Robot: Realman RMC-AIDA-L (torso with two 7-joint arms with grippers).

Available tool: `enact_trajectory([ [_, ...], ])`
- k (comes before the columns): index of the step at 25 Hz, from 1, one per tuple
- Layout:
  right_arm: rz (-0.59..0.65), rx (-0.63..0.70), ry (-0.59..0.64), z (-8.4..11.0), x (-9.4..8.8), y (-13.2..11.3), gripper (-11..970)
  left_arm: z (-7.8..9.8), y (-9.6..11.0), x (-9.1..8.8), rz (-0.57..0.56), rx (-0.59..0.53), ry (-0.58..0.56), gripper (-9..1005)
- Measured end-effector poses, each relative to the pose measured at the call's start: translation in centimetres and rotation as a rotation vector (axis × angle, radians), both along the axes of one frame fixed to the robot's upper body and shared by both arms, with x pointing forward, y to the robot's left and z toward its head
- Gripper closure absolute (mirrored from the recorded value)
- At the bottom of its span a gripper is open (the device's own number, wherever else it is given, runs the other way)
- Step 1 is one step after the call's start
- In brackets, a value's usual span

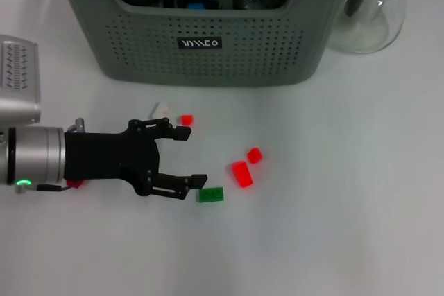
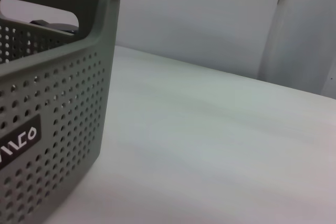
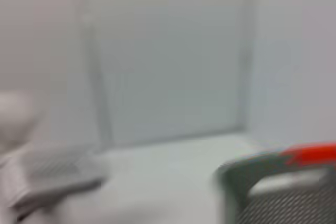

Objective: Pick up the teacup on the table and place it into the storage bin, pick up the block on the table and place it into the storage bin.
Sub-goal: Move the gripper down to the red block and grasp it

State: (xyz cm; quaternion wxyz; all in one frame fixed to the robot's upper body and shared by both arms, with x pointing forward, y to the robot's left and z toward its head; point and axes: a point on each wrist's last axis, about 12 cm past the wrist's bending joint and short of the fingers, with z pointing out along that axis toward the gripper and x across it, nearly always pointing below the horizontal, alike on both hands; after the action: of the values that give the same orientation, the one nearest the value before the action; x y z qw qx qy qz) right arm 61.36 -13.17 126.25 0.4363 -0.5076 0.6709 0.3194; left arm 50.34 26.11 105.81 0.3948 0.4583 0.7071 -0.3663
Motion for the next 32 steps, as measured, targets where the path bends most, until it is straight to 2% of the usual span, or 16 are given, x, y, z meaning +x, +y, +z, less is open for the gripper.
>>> enact_trajectory([
  [3,0.115,-0.072,0.047,-1.4,-2.0,-2.3,187,0.0,0.0,0.0,0.000,0.000,0.000,77],
  [6,0.168,-0.165,0.124,-3.5,-2.8,-3.9,188,0.0,0.0,0.0,0.000,0.001,-0.001,76],
  [9,0.182,-0.255,0.190,-5.6,-2.9,-4.4,189,0.0,0.0,0.0,-0.001,0.001,-0.002,76],
  [15,0.194,-0.462,0.217,-9.9,-2.2,-2.5,192,0.0,0.0,0.0,0.000,-0.003,-0.001,76],
  [20,0.225,-0.569,0.202,-12.6,-1.7,-0.5,195,0.0,0.0,0.0,0.007,-0.006,0.004,76],
  [27,0.257,-0.677,0.147,-14.9,-1.8,1.5,197,-0.1,-0.1,-0.1,0.012,-0.012,0.013,76],
  [32,0.259,-0.692,0.131,-15.5,-1.8,1.9,198,-0.2,-0.2,-0.1,0.014,-0.013,0.016,76],
])
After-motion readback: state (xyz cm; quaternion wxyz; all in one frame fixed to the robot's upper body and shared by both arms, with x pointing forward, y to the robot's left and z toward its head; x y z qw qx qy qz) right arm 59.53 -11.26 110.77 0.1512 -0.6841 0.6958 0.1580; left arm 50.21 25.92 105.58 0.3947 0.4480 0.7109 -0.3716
